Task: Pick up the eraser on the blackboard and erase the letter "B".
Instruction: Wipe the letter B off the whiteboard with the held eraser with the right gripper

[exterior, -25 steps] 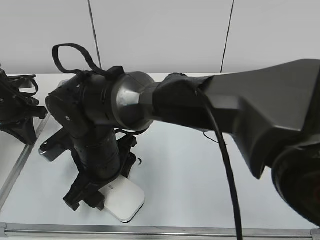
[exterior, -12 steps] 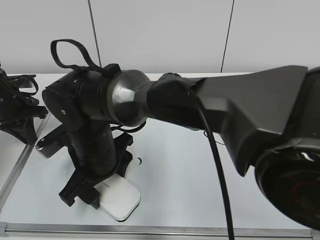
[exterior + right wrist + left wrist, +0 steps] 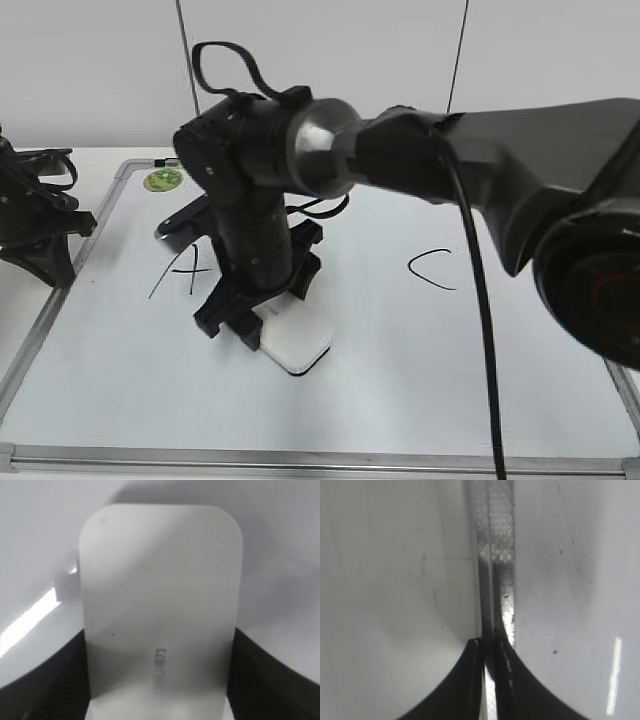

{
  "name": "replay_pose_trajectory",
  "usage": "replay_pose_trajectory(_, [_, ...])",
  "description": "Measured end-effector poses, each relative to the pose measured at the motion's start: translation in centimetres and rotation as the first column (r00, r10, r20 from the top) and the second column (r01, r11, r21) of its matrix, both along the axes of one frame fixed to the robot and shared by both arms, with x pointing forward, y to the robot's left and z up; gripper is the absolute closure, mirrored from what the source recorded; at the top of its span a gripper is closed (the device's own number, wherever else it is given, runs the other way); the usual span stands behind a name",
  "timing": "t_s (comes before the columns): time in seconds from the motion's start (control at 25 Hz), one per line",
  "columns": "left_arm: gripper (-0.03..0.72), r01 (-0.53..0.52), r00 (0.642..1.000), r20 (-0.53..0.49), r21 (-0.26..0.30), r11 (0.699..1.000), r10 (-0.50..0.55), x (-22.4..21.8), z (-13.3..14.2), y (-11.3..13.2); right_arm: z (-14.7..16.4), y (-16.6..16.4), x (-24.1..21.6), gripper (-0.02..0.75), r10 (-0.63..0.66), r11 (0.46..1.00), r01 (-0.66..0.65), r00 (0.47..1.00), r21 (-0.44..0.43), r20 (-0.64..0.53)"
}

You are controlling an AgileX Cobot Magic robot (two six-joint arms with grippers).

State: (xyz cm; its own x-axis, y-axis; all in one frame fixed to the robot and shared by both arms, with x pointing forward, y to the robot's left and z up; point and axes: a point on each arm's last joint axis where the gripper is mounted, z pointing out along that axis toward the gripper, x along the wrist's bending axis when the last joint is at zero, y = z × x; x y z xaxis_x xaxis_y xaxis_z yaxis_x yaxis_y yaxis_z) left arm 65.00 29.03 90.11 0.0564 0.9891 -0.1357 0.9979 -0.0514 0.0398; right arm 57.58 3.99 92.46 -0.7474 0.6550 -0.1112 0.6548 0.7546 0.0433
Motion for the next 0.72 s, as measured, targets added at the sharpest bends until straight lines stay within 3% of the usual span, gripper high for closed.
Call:
replay_pose_trajectory(0.32, [0.674, -0.002, 1.0, 0.002, -0.002, 1.0, 0.002, 0.0, 0.0, 0.0, 0.1, -5.1, 4.6, 0.188, -0.141, 0.99, 0.141, 0.99, 0.009, 0.01])
replay_pose_trajectory(0.72, [0.674, -0.003, 1.0, 0.004, -0.003, 1.0, 0.003, 0.0, 0.0, 0.0, 0.7, -5.7, 5.4, 0.188, -0.157, 0.988, 0.157, 0.987, 0.011, 0.026])
